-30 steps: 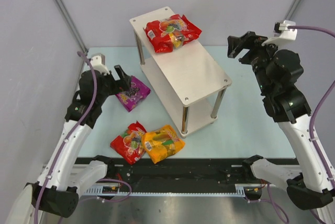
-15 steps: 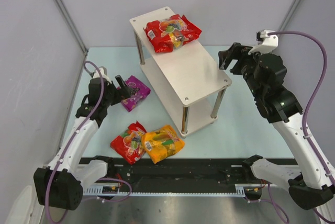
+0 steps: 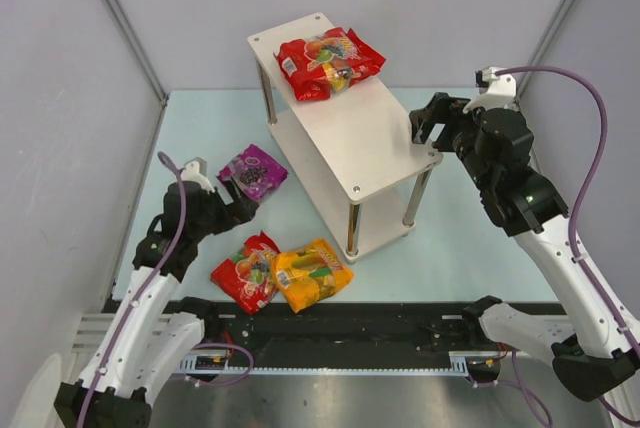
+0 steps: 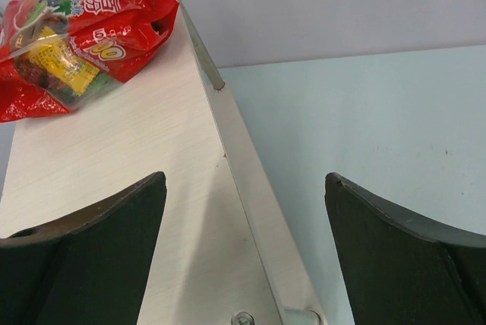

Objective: Place and organize the candy bags onto the shelf

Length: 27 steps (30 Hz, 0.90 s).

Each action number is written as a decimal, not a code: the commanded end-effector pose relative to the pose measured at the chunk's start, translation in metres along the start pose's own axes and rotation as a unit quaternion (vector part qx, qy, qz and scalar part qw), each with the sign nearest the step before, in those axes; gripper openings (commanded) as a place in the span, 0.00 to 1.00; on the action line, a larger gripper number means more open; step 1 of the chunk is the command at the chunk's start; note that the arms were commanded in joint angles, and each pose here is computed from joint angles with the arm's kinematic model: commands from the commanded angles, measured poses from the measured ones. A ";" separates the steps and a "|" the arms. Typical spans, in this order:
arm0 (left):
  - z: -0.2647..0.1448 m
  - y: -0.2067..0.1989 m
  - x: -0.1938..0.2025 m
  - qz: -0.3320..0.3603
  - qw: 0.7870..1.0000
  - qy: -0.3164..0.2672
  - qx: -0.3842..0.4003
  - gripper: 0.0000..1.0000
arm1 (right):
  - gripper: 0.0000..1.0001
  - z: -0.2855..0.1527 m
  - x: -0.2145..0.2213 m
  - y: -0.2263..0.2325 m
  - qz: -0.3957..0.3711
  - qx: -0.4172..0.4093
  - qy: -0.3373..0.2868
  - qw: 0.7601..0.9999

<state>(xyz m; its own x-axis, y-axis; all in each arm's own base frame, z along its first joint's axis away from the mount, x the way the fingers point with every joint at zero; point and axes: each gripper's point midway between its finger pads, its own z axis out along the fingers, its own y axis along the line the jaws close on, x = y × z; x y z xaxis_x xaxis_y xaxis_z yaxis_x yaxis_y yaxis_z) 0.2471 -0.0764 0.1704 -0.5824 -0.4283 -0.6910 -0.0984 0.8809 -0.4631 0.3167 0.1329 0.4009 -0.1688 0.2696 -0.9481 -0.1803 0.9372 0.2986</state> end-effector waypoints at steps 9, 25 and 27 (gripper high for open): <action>0.007 0.012 0.072 0.039 0.989 0.110 -0.086 1.00 | 0.90 -0.006 0.000 0.002 -0.001 -0.007 -0.003 1.000; 0.035 0.049 0.099 0.042 0.979 0.121 -0.157 0.93 | 0.91 0.000 0.009 0.002 0.000 -0.009 0.007 1.000; 0.035 0.053 0.100 0.047 0.977 0.122 -0.167 0.93 | 0.91 0.000 0.011 0.001 -0.001 -0.006 0.008 1.000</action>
<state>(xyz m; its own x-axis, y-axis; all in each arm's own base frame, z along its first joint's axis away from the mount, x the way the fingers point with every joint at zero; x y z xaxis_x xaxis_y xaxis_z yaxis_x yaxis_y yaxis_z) 0.2019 -0.0769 0.0551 -0.7960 -0.3101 -0.5198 -0.2692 0.9505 -0.1549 0.3170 0.1352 0.3840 -0.2047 0.2513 -0.9460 -0.1784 0.9407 0.2884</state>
